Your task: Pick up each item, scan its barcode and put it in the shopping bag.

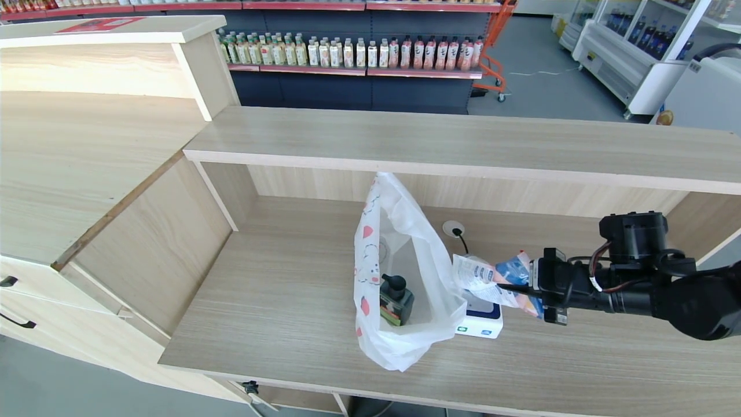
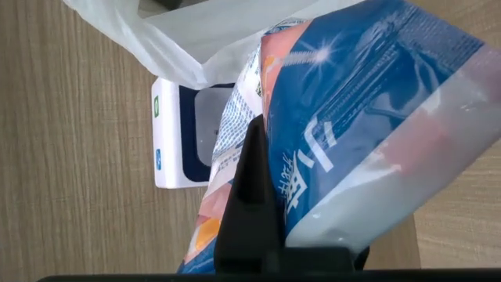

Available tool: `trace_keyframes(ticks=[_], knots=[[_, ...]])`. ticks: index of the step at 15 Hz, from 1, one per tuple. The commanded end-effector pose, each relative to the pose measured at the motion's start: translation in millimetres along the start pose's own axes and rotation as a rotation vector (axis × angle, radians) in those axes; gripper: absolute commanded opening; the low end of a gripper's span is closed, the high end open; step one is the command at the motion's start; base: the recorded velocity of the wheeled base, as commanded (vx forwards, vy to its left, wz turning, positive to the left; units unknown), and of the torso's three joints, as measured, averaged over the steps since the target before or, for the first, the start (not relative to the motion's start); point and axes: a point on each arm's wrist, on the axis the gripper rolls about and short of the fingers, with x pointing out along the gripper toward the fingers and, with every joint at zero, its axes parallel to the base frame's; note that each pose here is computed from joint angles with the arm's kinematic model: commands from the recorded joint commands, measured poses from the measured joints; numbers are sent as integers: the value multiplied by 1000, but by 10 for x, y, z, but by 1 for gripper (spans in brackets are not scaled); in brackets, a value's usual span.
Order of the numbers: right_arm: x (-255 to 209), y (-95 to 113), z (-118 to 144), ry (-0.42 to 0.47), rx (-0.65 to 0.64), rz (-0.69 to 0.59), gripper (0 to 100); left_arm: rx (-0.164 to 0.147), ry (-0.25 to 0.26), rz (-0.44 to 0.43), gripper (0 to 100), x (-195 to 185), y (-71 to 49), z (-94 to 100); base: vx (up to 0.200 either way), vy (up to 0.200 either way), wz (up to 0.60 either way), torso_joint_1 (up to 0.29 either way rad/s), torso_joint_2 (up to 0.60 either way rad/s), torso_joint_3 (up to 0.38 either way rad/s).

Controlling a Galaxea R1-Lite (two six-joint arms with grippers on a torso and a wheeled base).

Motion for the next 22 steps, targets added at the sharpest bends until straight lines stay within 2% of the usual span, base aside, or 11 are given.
trace_keyframes(ticks=[1, 8, 10, 12, 14, 16, 17, 18, 19, 20, 22], knots=[[27, -32, 7, -7, -7, -4, 0, 0, 0, 1, 100, 0, 0, 0, 0, 0, 0, 0, 0, 0], [40, -32, 4, -9, -8, -2, 0, 0, 0, 1, 100, 0, 0, 0, 0, 0, 0, 0, 0, 0], [-131, -131, 149, -25, 32, -51, 0, 0, 0, 1, 100, 0, 0, 0, 0, 0, 0, 0, 0, 0], [-371, -232, 358, -53, 171, -113, 0, 0, 0, 1, 100, 0, 0, 0, 0, 0, 0, 0, 0, 0], [-819, -315, 723, -125, 464, -203, 0, 0, 0, 1, 100, 0, 0, 0, 0, 0, 0, 0, 0, 0], [-970, -288, 903, -188, 735, -189, 0, 0, 0, 1, 100, 0, 0, 0, 0, 0, 0, 0, 0, 0], [-977, -272, 930, -191, 859, -181, 0, 0, 0, 1, 100, 0, 0, 0, 0, 0, 0, 0, 0, 0], [-966, -267, 941, -185, 929, -184, 0, 0, 0, 1, 100, 0, 0, 0, 0, 0, 0, 0, 0, 0], [-913, -235, 990, -183, 1087, -171, 0, 0, 0, 1, 100, 0, 0, 0, 0, 0, 0, 0, 0, 0], [-889, -217, 1001, -182, 1146, -161, 0, 0, 0, 1, 100, 0, 0, 0, 0, 0, 0, 0, 0, 0], [-862, -166, 987, -170, 1175, -144, 0, 0, 0, 1, 100, 0, 0, 0, 0, 0, 0, 0, 0, 0]])
